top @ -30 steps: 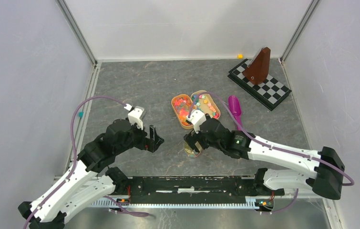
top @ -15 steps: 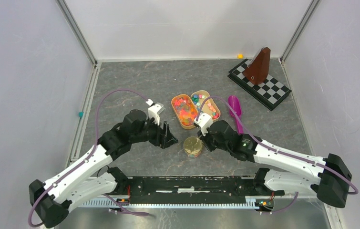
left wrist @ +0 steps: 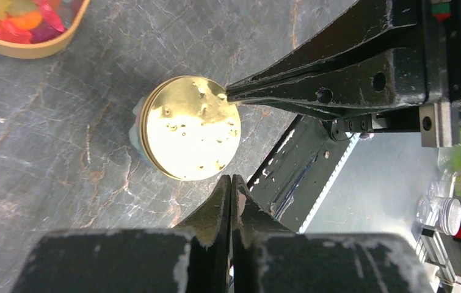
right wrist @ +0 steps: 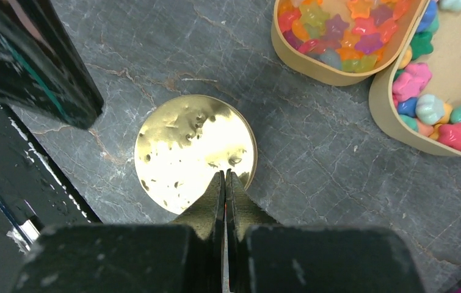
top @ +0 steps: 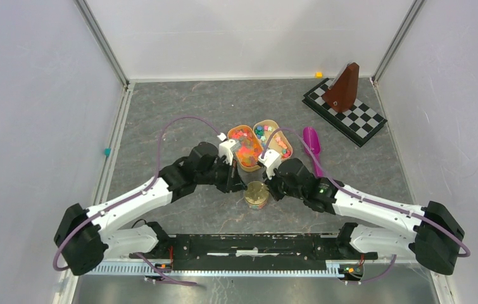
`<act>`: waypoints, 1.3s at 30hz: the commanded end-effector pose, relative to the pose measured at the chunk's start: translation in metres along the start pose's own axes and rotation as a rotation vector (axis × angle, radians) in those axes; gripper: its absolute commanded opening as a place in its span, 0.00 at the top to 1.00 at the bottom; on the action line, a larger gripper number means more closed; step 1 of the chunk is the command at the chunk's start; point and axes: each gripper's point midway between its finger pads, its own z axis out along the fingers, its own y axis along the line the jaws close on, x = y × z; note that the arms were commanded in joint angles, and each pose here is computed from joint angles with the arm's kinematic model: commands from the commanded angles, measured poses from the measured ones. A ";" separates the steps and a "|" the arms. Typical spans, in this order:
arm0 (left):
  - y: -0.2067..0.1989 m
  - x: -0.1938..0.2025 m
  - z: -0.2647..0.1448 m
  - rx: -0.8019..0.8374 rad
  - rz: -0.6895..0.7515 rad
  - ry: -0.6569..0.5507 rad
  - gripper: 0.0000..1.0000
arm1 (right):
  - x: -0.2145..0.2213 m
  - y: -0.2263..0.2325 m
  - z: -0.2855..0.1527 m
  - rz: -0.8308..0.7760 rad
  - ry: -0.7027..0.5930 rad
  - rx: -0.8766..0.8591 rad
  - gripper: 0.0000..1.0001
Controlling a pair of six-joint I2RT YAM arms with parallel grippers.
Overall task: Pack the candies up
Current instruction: Close the bottle lid on the packing bottle.
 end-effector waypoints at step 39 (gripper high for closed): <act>0.048 0.055 0.052 -0.122 -0.118 0.102 0.98 | 0.026 0.004 -0.005 0.110 -0.025 -0.023 1.00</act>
